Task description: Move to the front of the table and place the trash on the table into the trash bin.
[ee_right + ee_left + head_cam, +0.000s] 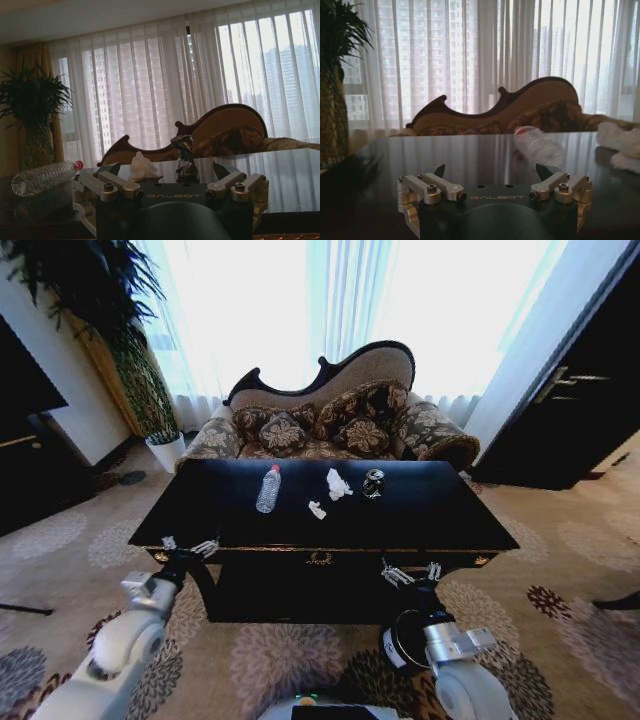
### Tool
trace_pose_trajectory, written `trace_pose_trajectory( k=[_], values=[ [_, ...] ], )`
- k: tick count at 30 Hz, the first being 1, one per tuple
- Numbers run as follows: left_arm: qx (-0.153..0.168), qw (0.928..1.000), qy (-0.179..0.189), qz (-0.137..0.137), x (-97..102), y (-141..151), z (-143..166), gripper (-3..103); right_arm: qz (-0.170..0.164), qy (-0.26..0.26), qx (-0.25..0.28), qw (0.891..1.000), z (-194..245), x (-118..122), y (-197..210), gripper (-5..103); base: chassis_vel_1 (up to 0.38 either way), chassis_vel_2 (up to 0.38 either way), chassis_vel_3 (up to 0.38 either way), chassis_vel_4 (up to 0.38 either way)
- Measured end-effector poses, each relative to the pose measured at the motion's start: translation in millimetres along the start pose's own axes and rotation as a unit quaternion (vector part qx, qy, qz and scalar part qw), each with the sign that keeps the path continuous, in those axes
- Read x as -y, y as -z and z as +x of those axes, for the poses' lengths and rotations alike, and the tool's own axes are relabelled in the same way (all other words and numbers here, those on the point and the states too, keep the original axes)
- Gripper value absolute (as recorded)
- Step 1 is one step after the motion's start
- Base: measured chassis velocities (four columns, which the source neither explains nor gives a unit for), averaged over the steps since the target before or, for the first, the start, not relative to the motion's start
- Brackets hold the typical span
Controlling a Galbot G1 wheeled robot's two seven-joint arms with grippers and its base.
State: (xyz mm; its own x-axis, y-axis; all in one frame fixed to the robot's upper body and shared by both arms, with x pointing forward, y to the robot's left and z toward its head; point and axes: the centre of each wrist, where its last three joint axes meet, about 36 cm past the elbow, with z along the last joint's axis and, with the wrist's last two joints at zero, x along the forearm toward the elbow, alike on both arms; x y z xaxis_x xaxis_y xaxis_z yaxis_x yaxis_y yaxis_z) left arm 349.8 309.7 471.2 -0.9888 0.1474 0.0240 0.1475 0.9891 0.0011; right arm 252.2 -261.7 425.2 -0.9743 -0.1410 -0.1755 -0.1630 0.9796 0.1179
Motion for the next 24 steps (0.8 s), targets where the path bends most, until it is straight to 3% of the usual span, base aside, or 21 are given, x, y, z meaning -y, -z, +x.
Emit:
trace_pose_trajectory(
  k=[5,16,22,24],
  values=[
    [-0.01,0.9998,-0.009,0.013,33.8,2.5,-22.8,100,0.002,-0.005,-0.008,1.0,2.8,2.1,-4.9,100,0.0,0.0,0.0,0.0],
    [-0.006,0.9992,-0.032,0.021,63.3,5.0,-62.9,103,-0.003,-0.004,-0.008,1.0,-2.1,-1.4,-6.5,100,0.0,0.0,0.0,0.0],
    [-0.011,0.9989,-0.04,0.022,77.4,-3.6,-81.7,90,0.0,-0.01,-0.01,1.0,-2.2,2.3,-8.2,100,0.0,0.0,0.0,0.0],
    [-0.012,0.9989,-0.041,0.021,79.4,-5.7,-85.7,92,0.0,-0.011,-0.011,1.0,-2.1,2.4,-8.4,100,0.0,0.0,0.0,0.0]
  ],
)
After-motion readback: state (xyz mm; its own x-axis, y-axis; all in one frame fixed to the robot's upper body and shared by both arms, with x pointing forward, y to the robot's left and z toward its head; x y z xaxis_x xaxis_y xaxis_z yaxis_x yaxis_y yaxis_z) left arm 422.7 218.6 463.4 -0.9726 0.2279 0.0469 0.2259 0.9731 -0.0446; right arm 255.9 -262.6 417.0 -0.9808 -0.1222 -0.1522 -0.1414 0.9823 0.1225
